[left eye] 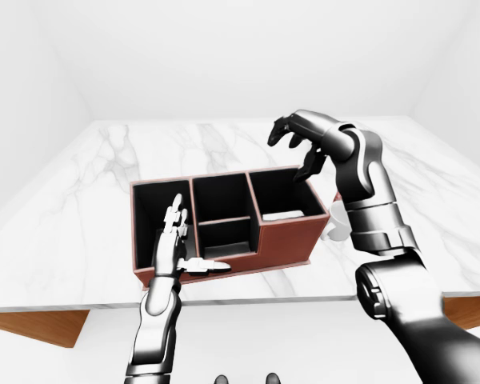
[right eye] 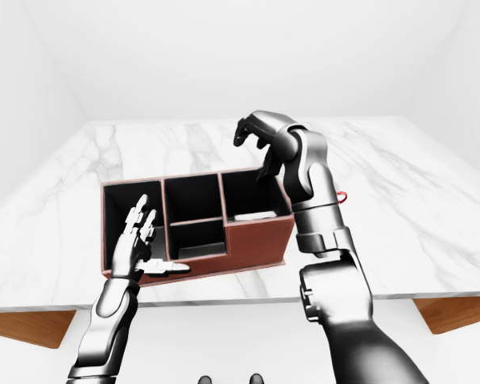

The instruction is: Pick up the book and place it in the right compartment of the caddy.

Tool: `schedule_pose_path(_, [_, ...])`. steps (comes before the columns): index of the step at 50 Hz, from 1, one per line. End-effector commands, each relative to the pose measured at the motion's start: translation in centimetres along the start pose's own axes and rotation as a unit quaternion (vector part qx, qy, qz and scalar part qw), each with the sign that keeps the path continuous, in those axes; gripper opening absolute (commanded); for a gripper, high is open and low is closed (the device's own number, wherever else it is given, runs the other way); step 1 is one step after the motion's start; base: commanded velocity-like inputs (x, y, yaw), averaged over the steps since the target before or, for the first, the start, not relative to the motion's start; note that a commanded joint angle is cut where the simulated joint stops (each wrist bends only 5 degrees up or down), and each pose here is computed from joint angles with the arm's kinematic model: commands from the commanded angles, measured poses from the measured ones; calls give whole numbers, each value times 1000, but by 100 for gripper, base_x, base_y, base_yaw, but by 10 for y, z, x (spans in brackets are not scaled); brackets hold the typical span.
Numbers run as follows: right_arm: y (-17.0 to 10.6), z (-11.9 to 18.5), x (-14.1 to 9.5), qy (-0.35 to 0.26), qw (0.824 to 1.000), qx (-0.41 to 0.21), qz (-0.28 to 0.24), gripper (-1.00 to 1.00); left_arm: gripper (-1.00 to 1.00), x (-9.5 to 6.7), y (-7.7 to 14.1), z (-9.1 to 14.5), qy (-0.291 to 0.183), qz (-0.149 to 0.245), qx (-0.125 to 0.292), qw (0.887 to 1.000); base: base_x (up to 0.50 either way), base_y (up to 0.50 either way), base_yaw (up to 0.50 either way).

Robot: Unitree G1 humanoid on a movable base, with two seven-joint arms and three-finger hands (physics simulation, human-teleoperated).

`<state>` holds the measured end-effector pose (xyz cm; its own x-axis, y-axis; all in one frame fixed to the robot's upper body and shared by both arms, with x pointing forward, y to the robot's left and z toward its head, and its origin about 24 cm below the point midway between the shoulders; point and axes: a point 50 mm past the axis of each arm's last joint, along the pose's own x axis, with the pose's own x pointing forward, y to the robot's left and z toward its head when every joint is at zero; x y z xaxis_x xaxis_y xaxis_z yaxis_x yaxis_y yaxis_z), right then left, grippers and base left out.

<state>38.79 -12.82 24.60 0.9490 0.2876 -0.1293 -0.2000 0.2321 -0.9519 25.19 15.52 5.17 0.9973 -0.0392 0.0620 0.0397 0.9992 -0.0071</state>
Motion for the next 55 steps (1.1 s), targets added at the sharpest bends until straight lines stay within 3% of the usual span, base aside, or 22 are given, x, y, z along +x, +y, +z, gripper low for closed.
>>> schedule_pose_path(1, [-1,-6,4,7,1000,14,15,100,100,0,0,1,-1,-1,1,1000,0,0,0])
schedule_pose_path(13, [-12,1,-2,-7,1000,6,-13,100,100,1,0,0,-1,-1,2,1000,0,0,0])
schedule_pose_path(31, [-8,-1,-5,-12,1000,13,-15,100,100,0,0,1,-2,-2,2,1000,0,0,0])
schedule_pose_path(36, [-4,-2,-9,-20,999,18,-20,100,100,0,0,0,-2,-2,2,1000,0,0,0])
schedule_pose_path(41, [19,-11,-14,-21,999,41,-6,100,100,0,0,0,-1,-2,1,1000,0,0,0])
schedule_pose_path(47, [51,-17,-35,-47,995,88,-6,100,100,-1,1,1,-1,-1,2,1000,0,0,0])
schedule_pose_path(55, [63,-6,-76,-96,986,117,-73,100,100,-3,1,1,0,-1,1,1000,0,0,0])
